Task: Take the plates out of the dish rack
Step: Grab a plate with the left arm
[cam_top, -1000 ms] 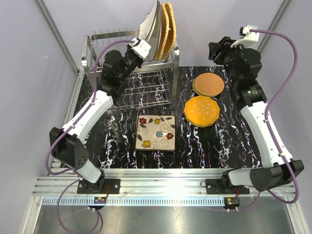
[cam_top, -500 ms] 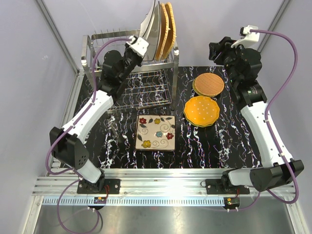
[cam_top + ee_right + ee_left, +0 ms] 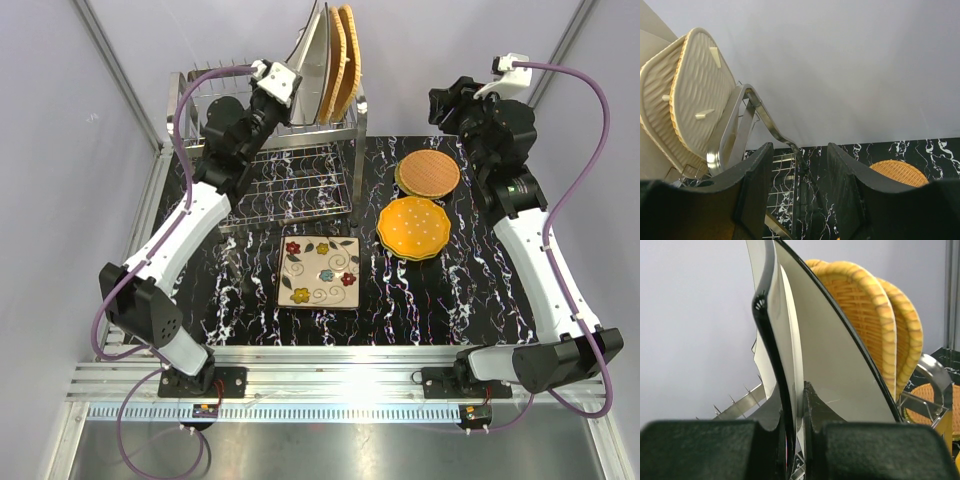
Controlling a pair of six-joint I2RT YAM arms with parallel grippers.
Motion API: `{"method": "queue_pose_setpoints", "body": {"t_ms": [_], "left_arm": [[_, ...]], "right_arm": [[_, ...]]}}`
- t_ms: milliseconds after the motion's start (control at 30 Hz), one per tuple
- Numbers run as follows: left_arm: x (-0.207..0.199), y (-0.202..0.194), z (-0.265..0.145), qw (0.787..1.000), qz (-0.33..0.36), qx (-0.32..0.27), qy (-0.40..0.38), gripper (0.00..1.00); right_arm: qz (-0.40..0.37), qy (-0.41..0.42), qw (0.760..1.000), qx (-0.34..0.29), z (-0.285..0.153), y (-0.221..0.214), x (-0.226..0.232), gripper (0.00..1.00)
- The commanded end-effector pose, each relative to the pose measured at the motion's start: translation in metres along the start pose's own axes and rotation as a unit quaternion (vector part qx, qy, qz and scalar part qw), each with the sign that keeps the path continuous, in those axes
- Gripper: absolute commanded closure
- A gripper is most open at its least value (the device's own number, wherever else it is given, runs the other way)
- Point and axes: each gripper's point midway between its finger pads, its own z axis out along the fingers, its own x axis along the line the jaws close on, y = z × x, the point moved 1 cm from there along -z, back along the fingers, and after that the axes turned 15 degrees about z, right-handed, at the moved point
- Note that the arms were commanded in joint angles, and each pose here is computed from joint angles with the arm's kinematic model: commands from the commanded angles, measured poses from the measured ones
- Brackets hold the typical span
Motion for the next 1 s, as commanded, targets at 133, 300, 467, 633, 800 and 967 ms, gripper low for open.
{"method": "queue_pose_setpoints", "body": {"t_ms": [133, 300, 467, 633, 800, 967], "left_arm": [[0.086, 0.147, -0.022, 0.969, 0.04, -0.213, 0.122, 1.0], [0.095, 0.159, -0.027, 0.965, 0.056, -0.218, 0.131, 1.0], [0.103, 0.173, -0.035, 0.962, 0.076, -0.224, 0.137, 1.0], [0.11, 0.187, -0.049, 0.959, 0.095, -0.228, 0.139, 1.0], [0.113, 0.197, -0.062, 0.957, 0.134, -0.219, 0.131, 1.0], [0.119, 0.219, -0.086, 0.949, 0.179, -0.226, 0.129, 1.0]], "right_arm": [[0.009, 0.014, 1.0, -0.018, -0.008, 0.015, 0.006, 0.45], [0.008, 0.014, 1.0, -0.017, -0.01, 0.016, 0.006, 0.45], [0.008, 0.018, 1.0, -0.016, -0.01, 0.016, 0.008, 0.46], [0.004, 0.026, 1.0, -0.011, -0.011, 0.015, 0.01, 0.46], [-0.015, 0.069, 0.997, 0.01, -0.015, 0.011, 0.024, 0.45], [-0.058, 0.168, 0.983, 0.049, -0.032, 0.001, 0.054, 0.39]]}}
